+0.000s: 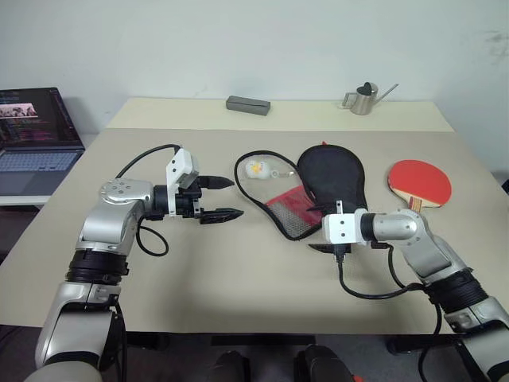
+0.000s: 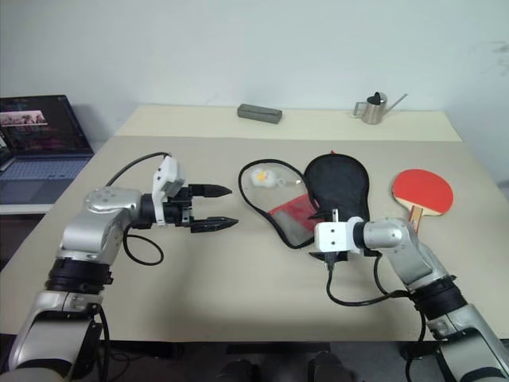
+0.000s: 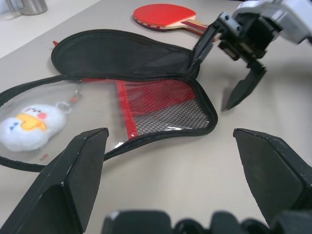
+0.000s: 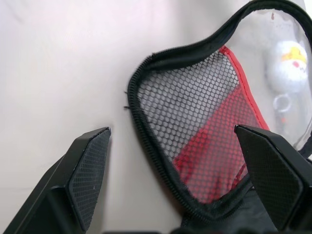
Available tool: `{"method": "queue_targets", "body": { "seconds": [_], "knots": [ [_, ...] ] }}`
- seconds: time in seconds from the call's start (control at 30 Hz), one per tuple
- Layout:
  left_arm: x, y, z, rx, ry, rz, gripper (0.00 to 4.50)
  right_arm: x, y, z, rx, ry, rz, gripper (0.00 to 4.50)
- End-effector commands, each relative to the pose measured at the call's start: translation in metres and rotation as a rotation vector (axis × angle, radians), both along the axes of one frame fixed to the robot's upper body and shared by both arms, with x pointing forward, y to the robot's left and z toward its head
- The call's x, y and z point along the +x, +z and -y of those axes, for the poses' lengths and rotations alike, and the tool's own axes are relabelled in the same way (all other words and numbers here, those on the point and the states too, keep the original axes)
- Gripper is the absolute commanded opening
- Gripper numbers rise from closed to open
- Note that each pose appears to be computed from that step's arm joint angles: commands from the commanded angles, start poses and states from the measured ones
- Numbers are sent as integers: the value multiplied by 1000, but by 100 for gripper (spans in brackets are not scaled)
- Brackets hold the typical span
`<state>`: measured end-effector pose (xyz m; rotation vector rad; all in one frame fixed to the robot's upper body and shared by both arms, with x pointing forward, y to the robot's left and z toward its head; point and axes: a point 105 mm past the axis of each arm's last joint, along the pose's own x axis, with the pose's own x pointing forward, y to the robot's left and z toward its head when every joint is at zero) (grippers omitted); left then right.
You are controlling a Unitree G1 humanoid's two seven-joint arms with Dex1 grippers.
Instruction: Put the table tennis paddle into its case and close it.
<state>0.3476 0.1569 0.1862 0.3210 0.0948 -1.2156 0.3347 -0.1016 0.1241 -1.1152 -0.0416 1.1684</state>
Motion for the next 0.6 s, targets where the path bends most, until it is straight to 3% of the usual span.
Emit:
{"method": "queue_targets", "body": {
  "seconds": [0.03, 0.33, 0.6],
  "knots": [
    [1, 11, 2, -7, -14, 51, 450, -4, 18, -11, 62, 22, 45, 444],
    [-1, 11, 13, -21, -58, 48, 450, -27, 40, 27, 179, -104, -199, 444],
    [-2, 16, 25, -41, -102, 53, 450, -9, 55, 96, 387, -553, -219, 444]
  ]
}}
